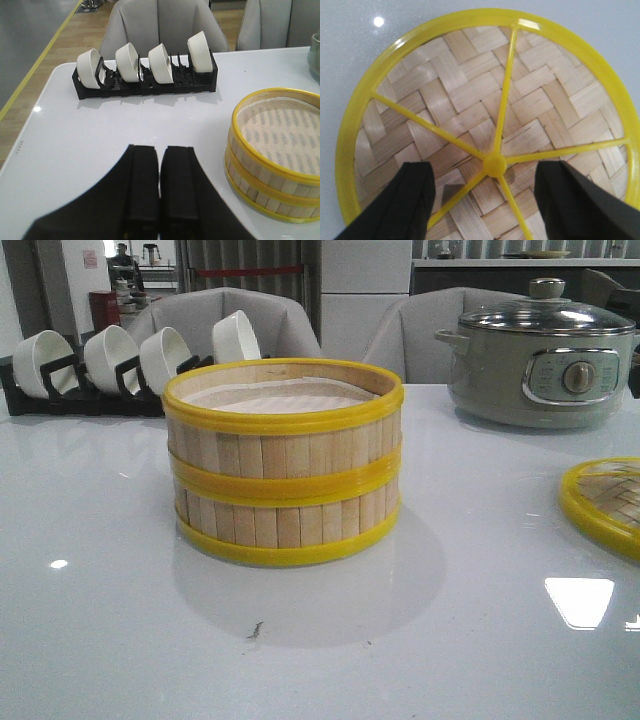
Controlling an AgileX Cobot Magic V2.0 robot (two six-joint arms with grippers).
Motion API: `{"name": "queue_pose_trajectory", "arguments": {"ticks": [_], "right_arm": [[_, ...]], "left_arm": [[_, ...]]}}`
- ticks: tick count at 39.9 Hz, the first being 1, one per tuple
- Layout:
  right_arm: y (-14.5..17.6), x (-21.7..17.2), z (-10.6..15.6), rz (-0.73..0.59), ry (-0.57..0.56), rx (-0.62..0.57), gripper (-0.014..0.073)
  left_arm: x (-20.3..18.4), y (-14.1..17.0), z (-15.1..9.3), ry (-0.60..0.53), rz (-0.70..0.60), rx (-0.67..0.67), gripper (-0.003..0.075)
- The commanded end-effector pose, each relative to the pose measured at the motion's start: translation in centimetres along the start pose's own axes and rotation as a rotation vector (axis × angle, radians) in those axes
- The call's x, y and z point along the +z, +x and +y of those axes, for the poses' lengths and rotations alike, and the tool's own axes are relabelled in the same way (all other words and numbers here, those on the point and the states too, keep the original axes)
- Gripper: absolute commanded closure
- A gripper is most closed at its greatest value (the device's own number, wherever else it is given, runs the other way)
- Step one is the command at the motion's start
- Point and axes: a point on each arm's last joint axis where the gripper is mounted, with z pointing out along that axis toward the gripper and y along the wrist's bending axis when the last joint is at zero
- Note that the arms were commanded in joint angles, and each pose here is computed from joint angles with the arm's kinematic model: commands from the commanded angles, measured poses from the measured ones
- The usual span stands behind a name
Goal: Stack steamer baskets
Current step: 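Lower the right gripper onto the lid's center knob and grasp it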
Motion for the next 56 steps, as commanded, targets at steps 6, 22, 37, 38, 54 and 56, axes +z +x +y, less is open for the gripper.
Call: {"name": "queue_pose_trajectory", "arguments": {"ticks": [6,22,37,38,54,56], "right_arm": [[-2.0,-1.5,-0.4,-0.139,0.001,-0.015,0.0056],[-1.9,-0.6,-0.7,-0.121,0.006,-0.009,0.0056],[-1.5,0.4,-0.7,-0.087,0.009,-0.01,0.0056],[-1.5,0.4,-0.7,-0.088,0.009,-0.01,0.0056],[-1.6,0.4,-0.7,-0.093,0.009,-0.01,0.0188],[-1.6,0.4,-0.7,-0.093,0.009,-0.01,0.026]], "left_arm": [[-0.4,-1.5,-0.1,0.013,-0.109,-0.008,0.0635],[-0.4,-1.5,-0.1,0.013,-0.109,-0.008,0.0636],[-0.4,-1.5,-0.1,0.013,-0.109,-0.008,0.0636],[-0.4,-1.5,-0.1,0.013,-0.109,-0.008,0.0635],[-0.4,-1.5,-0.1,0.013,-0.109,-0.008,0.0636],[-0.4,-1.5,-0.1,0.013,-0.109,-0.008,0.0635]]}}
